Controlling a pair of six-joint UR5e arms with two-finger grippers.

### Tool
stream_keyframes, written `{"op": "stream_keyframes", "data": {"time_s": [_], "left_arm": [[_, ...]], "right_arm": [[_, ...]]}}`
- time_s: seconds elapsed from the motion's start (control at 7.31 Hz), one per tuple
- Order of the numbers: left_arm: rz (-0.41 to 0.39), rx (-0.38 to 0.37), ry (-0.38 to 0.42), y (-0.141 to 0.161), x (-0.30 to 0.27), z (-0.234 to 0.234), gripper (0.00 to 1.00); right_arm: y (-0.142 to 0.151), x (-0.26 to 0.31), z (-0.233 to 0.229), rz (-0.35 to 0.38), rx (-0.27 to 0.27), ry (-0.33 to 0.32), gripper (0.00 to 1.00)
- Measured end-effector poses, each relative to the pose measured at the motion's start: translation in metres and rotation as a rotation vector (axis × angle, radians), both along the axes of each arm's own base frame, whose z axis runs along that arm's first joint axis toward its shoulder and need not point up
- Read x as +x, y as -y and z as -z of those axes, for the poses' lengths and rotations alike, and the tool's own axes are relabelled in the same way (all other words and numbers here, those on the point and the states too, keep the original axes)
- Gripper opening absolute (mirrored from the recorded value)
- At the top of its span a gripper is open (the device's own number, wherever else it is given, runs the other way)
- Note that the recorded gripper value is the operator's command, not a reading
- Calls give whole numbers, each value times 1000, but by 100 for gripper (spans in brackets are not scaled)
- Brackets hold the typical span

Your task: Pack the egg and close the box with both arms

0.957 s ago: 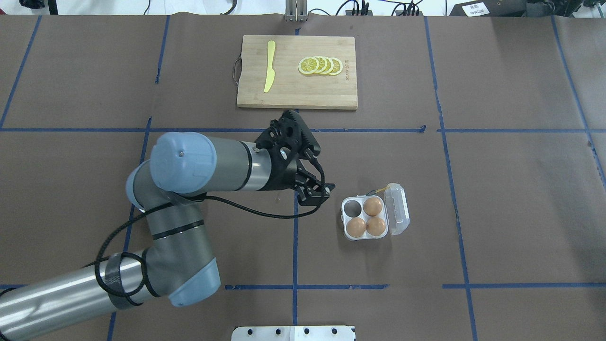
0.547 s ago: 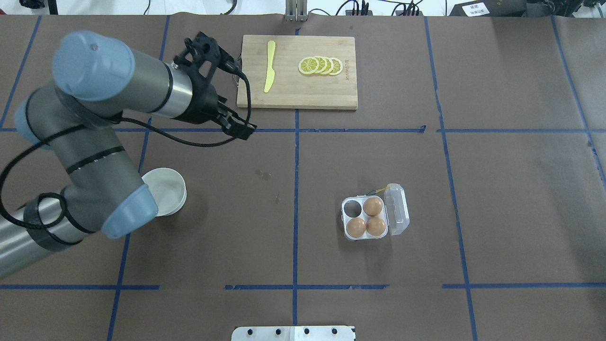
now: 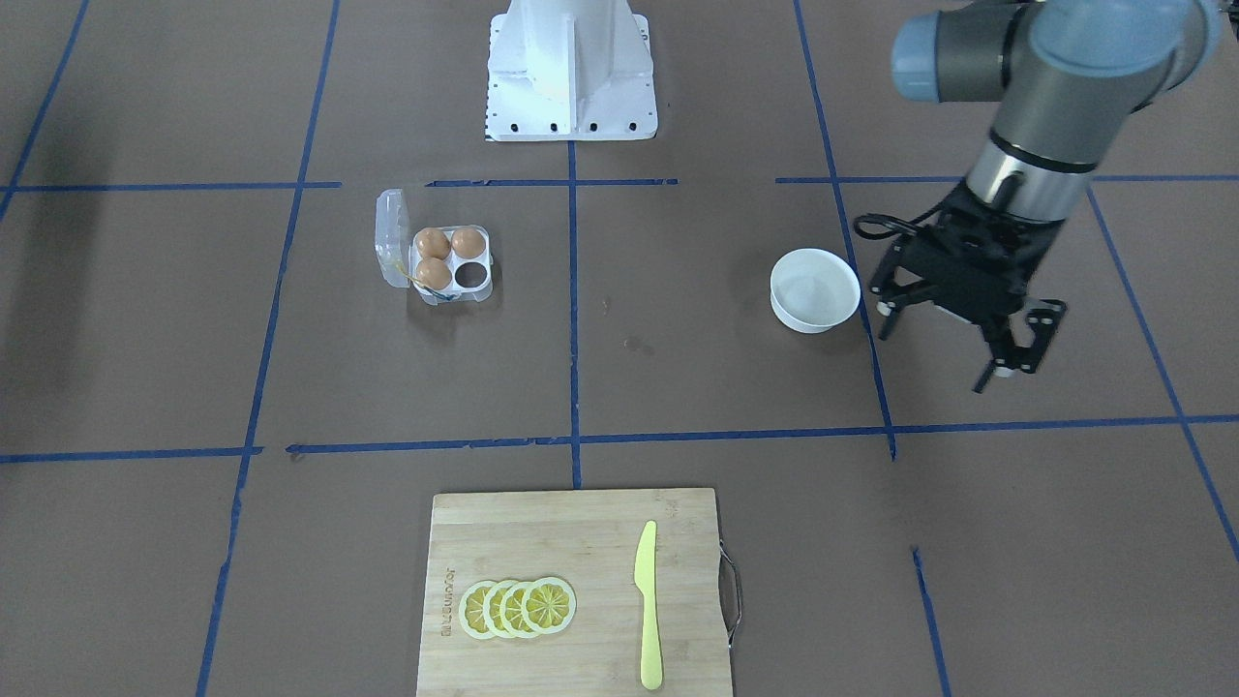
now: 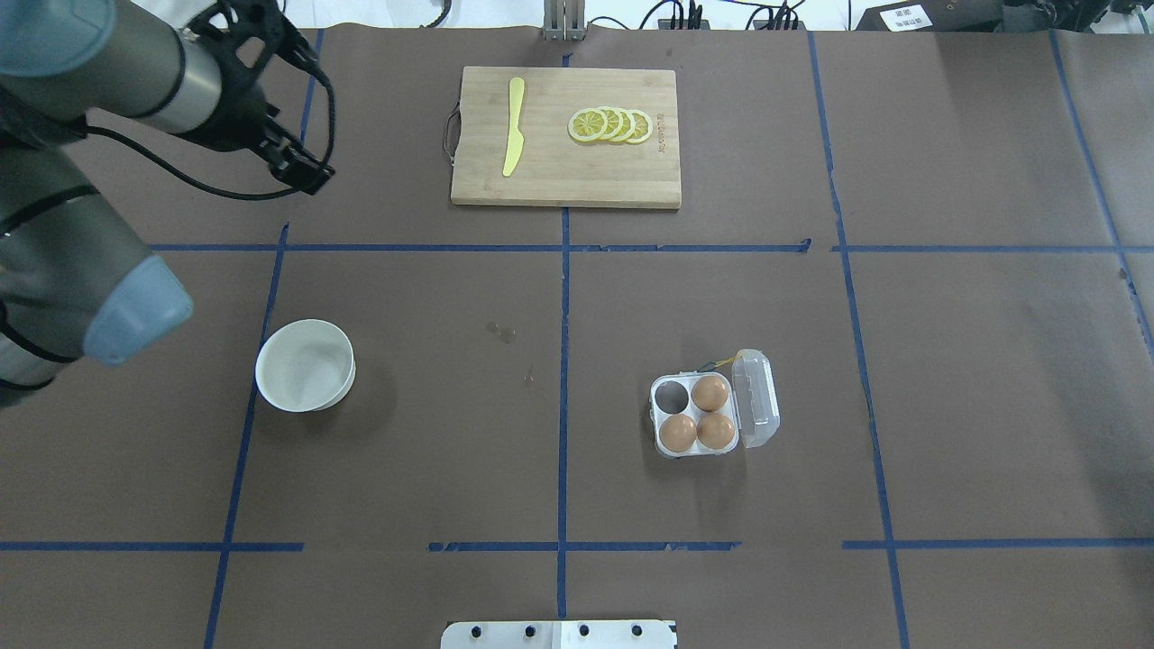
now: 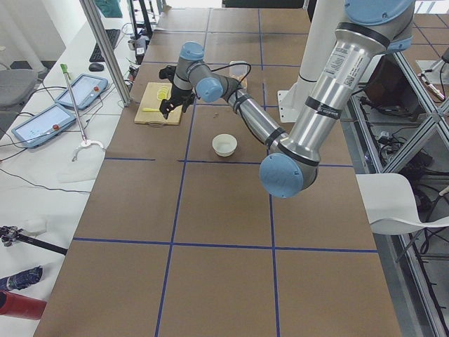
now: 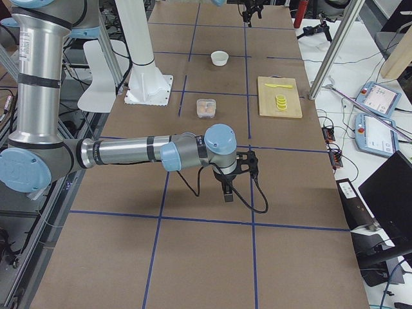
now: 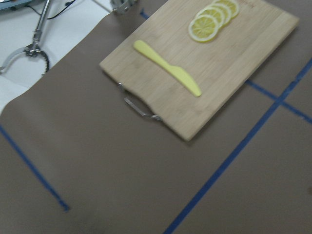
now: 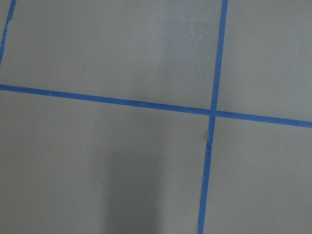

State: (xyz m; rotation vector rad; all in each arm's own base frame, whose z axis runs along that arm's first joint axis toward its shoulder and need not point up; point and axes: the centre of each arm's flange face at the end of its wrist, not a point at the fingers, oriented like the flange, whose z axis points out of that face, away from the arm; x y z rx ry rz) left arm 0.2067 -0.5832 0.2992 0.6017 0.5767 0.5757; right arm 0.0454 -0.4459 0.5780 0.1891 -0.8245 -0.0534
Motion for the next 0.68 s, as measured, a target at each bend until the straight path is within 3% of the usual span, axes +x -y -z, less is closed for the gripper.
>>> {"op": "stream_keyframes", "data": {"time_s": [0.41, 0.68], "left_arm": [[107, -289, 181, 31, -153, -150, 100], [171, -433, 196, 5, -250, -245, 100]], "right_arm": [[1, -1, 3, 3, 5, 10, 100], [3, -4, 9, 12, 13, 23, 100]]}}
